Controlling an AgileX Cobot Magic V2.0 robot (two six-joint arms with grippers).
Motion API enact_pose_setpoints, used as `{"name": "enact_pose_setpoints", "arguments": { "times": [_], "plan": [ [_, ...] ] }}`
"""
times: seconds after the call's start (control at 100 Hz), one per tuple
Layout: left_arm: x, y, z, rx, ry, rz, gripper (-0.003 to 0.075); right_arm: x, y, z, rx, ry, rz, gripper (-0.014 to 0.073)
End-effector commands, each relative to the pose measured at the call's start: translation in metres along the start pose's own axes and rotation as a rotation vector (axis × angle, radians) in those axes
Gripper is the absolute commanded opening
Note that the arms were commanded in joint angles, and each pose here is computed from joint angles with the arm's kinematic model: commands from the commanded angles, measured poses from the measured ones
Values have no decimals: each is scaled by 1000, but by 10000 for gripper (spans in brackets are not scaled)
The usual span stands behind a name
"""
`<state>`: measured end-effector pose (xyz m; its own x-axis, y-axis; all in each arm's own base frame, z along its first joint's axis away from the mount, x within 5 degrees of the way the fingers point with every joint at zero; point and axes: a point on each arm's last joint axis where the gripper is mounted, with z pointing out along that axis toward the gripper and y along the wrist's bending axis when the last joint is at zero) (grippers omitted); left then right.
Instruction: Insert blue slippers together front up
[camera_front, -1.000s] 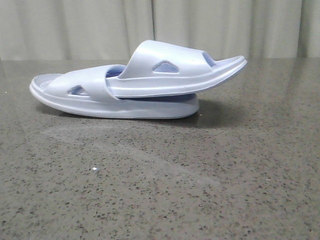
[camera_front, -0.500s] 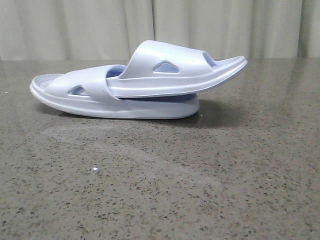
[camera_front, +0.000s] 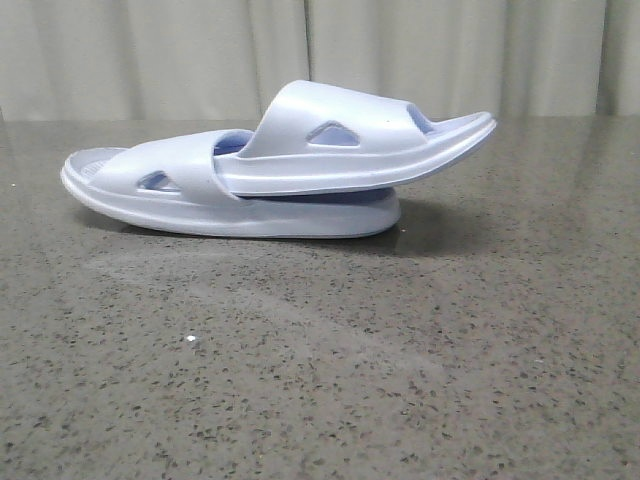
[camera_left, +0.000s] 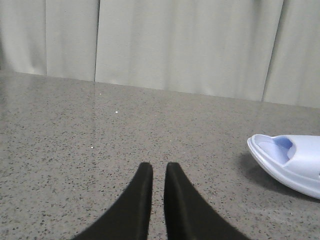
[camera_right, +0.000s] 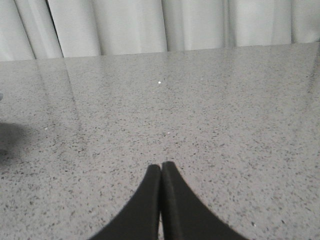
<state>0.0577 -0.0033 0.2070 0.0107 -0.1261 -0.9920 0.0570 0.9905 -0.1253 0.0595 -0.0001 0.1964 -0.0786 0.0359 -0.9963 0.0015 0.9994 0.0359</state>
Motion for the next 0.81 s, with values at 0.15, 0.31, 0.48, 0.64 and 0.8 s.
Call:
{"name": "enact_pose_setpoints", "arguments": {
  "times": [0.15, 0.31, 0.48, 0.64, 0.8],
  "plan": [
    [-2, 0, 1, -1, -51, -4, 15, 3, -1, -4, 12, -54, -67, -79],
    [-2, 0, 1, -1, -51, -4, 15, 3, -1, -4, 12, -51, -67, -79],
    [-2, 0, 1, -1, -51, -4, 15, 3, -1, -4, 12, -51, -67, -79],
    [-2, 0, 1, -1, -51, -4, 15, 3, -1, -4, 12, -51, -67, -79],
    [-2, 0, 1, -1, -51, -4, 15, 3, -1, -4, 12, -51, -67, -79]
  ]
}}
